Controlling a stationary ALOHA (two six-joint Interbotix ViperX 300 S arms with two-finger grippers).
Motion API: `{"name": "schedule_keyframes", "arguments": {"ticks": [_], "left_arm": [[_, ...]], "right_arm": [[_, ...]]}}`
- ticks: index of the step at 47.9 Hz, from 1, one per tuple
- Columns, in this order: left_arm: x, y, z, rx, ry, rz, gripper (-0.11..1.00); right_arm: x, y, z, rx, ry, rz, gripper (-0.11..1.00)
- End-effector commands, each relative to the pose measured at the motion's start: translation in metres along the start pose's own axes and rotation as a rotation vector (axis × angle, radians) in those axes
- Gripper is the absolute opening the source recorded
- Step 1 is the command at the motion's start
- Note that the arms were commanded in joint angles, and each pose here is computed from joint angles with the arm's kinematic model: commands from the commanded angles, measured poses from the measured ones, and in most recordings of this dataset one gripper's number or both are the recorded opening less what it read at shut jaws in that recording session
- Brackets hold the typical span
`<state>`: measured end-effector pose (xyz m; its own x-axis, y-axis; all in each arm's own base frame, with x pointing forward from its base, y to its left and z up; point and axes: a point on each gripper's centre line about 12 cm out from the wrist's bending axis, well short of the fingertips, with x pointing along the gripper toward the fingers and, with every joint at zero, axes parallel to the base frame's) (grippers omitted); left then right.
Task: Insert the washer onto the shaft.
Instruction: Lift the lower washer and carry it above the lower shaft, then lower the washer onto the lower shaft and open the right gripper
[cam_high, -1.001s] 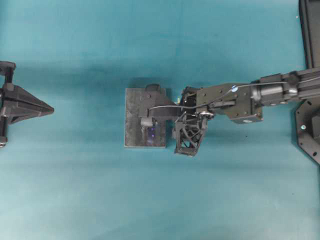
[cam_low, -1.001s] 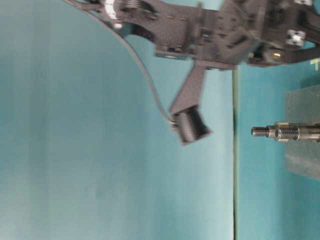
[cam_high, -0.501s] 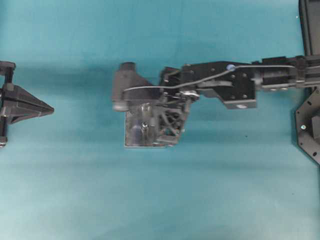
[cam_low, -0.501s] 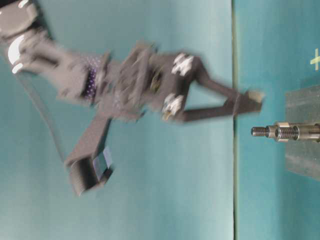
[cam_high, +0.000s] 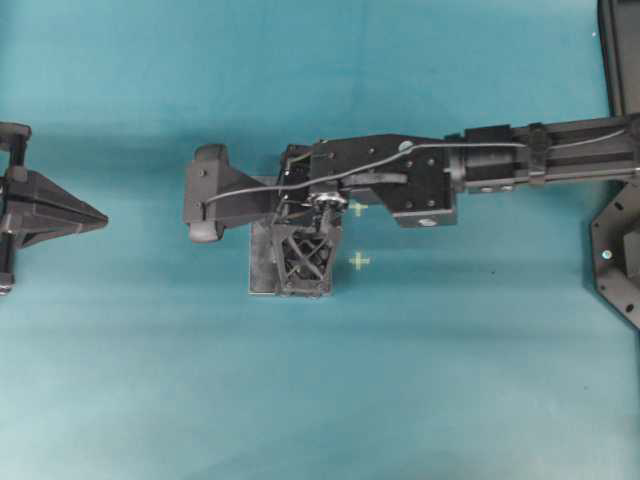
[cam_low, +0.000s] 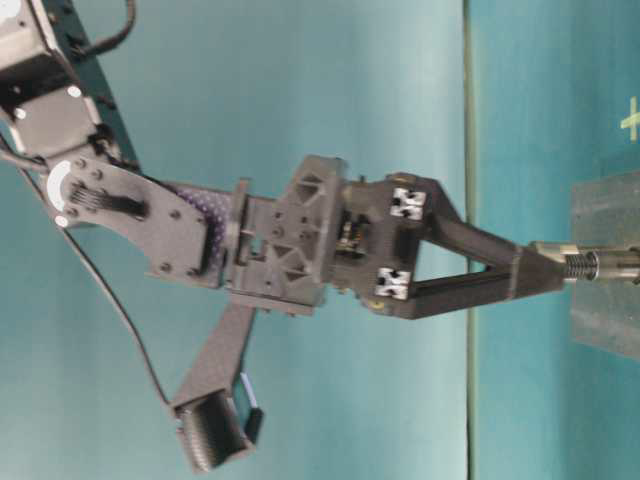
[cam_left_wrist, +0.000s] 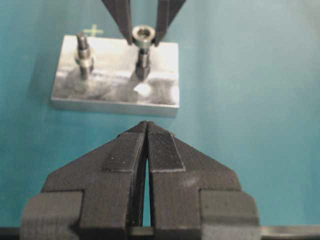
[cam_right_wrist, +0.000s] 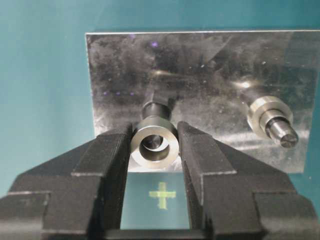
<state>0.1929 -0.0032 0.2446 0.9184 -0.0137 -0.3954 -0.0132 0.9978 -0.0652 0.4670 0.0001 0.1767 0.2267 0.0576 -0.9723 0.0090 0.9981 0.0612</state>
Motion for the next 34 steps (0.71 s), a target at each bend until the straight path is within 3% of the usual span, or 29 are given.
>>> {"name": "schedule_keyframes", "arguments": {"ticks": [1, 34], "left_arm": [[-0.001, 0.0, 0.009, 0.002, -0.023, 0.001, 0.0], [-0.001, 0.0, 0.009, 0.002, -0.023, 0.001, 0.0]], "right_arm": [[-0.016, 0.002, 0.007, -0.016, -0.043, 0.001, 0.34], [-0.005, 0.003, 0.006, -0.005, -0.005, 0.013, 0.35]]}}
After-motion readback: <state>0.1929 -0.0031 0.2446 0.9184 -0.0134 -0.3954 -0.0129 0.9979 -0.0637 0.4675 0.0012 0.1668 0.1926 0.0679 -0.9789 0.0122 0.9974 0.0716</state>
